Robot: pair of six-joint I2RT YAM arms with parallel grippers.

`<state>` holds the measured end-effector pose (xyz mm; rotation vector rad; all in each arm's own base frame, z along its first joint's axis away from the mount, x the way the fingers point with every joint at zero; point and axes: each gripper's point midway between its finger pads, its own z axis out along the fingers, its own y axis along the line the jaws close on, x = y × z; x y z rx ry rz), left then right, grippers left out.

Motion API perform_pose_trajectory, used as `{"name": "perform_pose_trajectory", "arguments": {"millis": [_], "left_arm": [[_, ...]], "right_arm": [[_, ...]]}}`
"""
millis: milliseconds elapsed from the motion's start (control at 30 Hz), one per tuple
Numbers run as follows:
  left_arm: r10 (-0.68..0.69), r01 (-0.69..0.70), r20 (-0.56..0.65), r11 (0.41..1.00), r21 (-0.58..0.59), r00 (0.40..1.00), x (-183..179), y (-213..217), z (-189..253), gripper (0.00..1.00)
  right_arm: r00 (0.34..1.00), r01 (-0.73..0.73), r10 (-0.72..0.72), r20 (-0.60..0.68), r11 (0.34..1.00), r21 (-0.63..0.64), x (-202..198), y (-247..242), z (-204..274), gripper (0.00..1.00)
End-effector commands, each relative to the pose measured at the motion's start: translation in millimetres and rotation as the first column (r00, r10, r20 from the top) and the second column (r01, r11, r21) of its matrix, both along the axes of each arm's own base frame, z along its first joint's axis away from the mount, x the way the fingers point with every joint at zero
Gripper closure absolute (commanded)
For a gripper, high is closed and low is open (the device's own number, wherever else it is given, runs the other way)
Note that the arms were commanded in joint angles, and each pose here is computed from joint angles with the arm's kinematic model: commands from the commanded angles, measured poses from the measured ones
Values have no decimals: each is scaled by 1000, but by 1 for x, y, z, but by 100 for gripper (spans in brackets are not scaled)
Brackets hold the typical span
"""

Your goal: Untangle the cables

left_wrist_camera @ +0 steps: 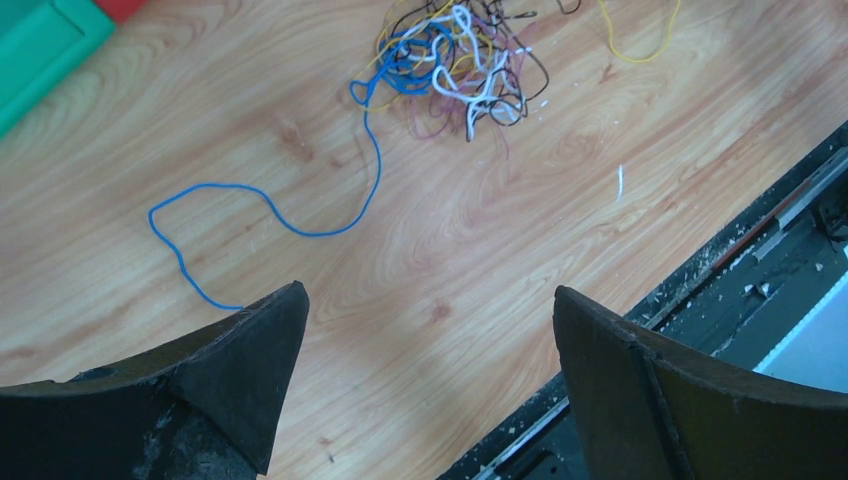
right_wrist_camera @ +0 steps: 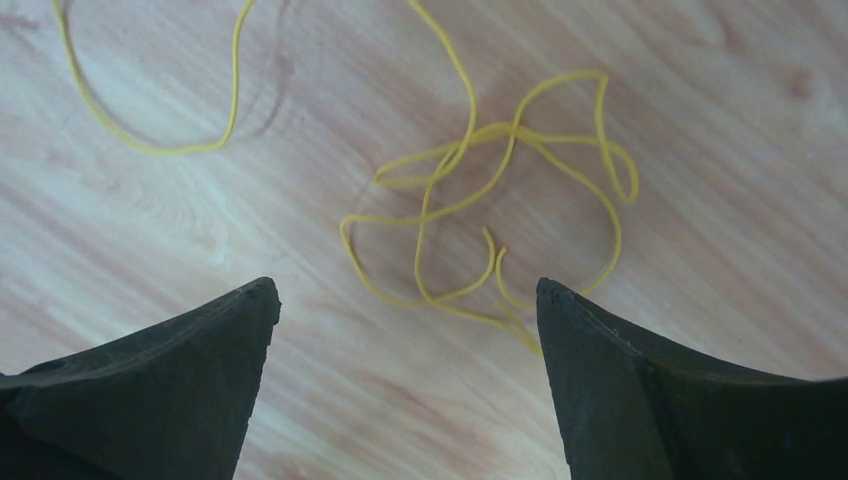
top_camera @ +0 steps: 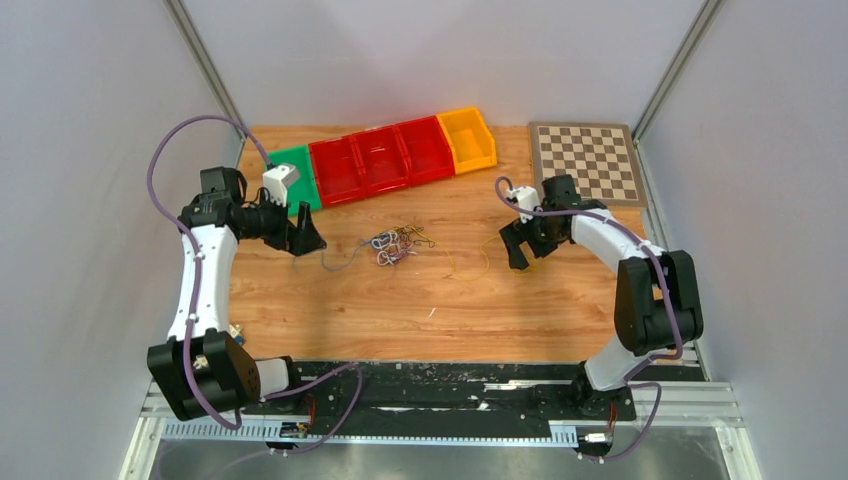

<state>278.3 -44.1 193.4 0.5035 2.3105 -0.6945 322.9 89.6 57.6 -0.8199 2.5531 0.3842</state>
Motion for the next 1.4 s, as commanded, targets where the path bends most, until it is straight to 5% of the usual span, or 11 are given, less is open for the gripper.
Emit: {"name": "perform_pose_trajectory", "arguments": {"millis": [0, 133, 233, 400, 533, 567, 767, 1033, 1367], "left_arm": [[19, -20, 81, 1000, 3, 996, 1, -7, 16, 0], [37, -38, 91, 999, 11, 995, 0, -6, 17, 0], [41, -42, 112, 999, 9, 993, 2, -7, 23, 0], [49, -50, 139, 999, 4, 989, 5, -7, 32, 0], [58, -59, 141, 998, 7, 988, 6, -6, 30, 0], [58, -60, 139, 998, 7, 989, 6, -6, 29, 0], [75, -77, 137, 997, 9, 988, 10, -4, 29, 0], [101, -103, 153, 995, 8, 983, 11, -2, 35, 0], [82, -73, 199, 996, -51, 977, 12, -12, 41, 0]], "right_arm": [[980, 80, -60, 190, 992, -97, 43, 3, -2, 0], [980, 90, -51, 192, 975, -202, 48, -5, -25, 1], [988, 56, -17, 155, 966, -254, 42, -15, -39, 11], [997, 4, 12, 72, 976, -216, 17, -33, -42, 46], [999, -22, 30, 39, 984, -178, 7, -56, -37, 97], [999, -19, 27, 41, 984, -176, 9, -62, -31, 100], [981, 23, -25, 192, 1000, 10, 55, -70, 62, 100], [875, -22, -62, 480, 986, 166, 122, -48, 206, 100], [783, -108, -167, 599, 912, 395, 169, -16, 314, 100]]}}
